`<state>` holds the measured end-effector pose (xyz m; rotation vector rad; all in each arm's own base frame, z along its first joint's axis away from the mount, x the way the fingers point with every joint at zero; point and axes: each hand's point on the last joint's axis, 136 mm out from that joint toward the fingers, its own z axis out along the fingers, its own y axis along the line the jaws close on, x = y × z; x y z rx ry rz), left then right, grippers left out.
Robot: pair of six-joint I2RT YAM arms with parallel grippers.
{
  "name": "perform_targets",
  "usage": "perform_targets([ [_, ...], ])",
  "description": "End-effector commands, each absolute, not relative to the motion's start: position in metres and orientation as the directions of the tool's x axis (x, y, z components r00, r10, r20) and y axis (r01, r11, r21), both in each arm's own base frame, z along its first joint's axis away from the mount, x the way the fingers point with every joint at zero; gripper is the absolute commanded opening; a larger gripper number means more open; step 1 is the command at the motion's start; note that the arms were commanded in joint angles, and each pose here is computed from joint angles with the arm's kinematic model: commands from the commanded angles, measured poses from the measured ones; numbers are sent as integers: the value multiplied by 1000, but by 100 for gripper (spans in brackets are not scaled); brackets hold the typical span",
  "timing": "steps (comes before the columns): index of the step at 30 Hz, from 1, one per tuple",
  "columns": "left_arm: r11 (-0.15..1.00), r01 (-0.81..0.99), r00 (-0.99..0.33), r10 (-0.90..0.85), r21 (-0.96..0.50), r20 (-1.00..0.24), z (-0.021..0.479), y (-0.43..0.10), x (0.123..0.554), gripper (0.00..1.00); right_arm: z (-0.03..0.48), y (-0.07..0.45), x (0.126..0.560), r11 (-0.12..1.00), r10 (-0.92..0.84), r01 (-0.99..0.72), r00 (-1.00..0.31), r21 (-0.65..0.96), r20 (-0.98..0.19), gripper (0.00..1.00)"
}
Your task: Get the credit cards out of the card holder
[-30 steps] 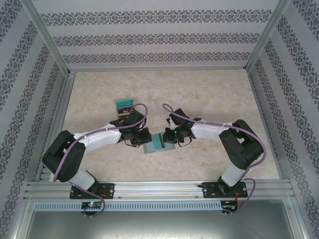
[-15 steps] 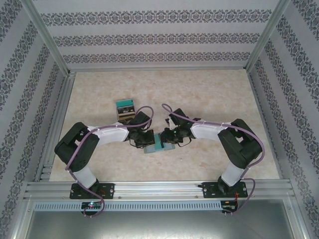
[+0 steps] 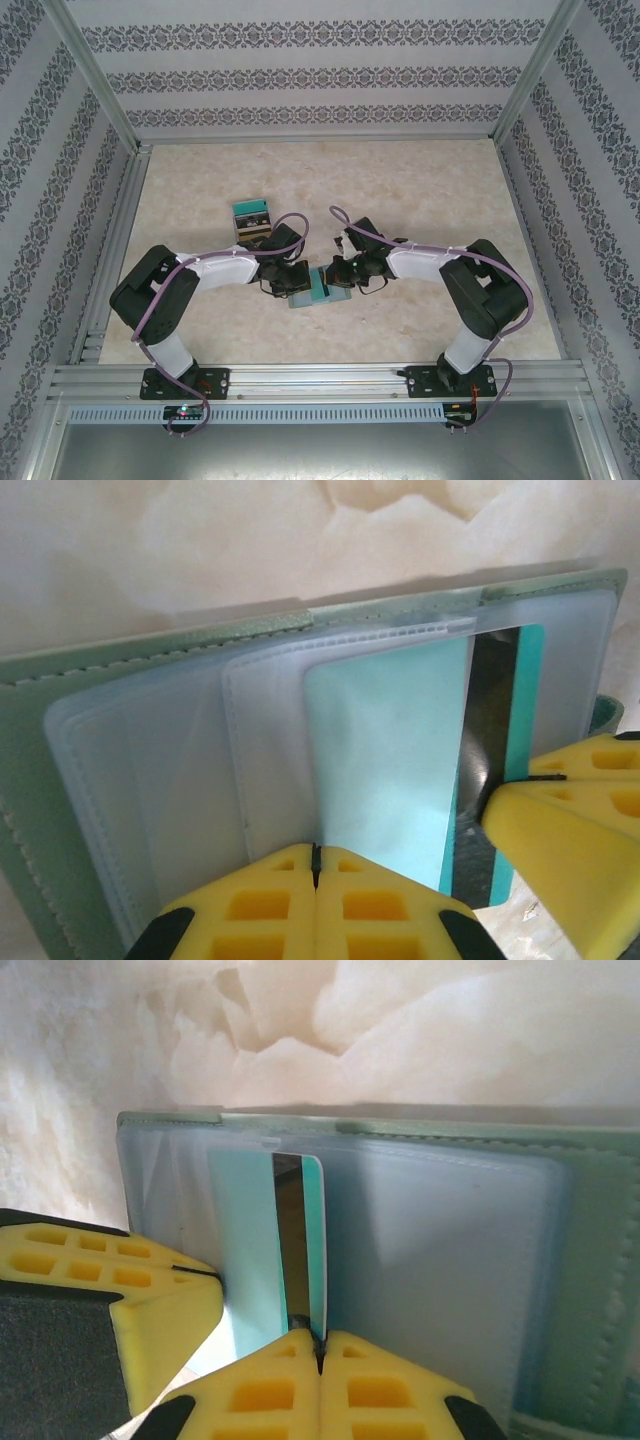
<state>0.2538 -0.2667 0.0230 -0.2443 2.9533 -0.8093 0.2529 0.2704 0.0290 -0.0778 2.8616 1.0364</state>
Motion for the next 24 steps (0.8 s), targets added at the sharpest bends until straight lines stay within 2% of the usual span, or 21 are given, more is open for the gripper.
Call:
perform_targets([
  [1,892,-144,-989,-148,-429,25,5,-251,232,0,23,249,253,795,9,-64,-993,604,-116,2],
  [7,887,-135,-989,-144,-442,13,9,-252,234,0,38,232,257,781,39,-66,-987,621,-154,2],
  [9,882,-129,-990,-143,-454,3,14,-254,236,3,49,228,259,769,50,-77,-982,635,-181,3],
  [18,849,-49,-976,-151,-525,-155,84,-262,262,16,112,224,270,748,23,-209,-941,630,-339,6],
  [21,854,-37,-955,-183,-518,-234,117,-249,270,33,133,227,280,746,-10,-275,-915,606,-403,7],
  [24,860,-63,-917,-251,-507,-312,148,-224,273,73,150,234,292,760,-78,-358,-878,542,-472,7],
])
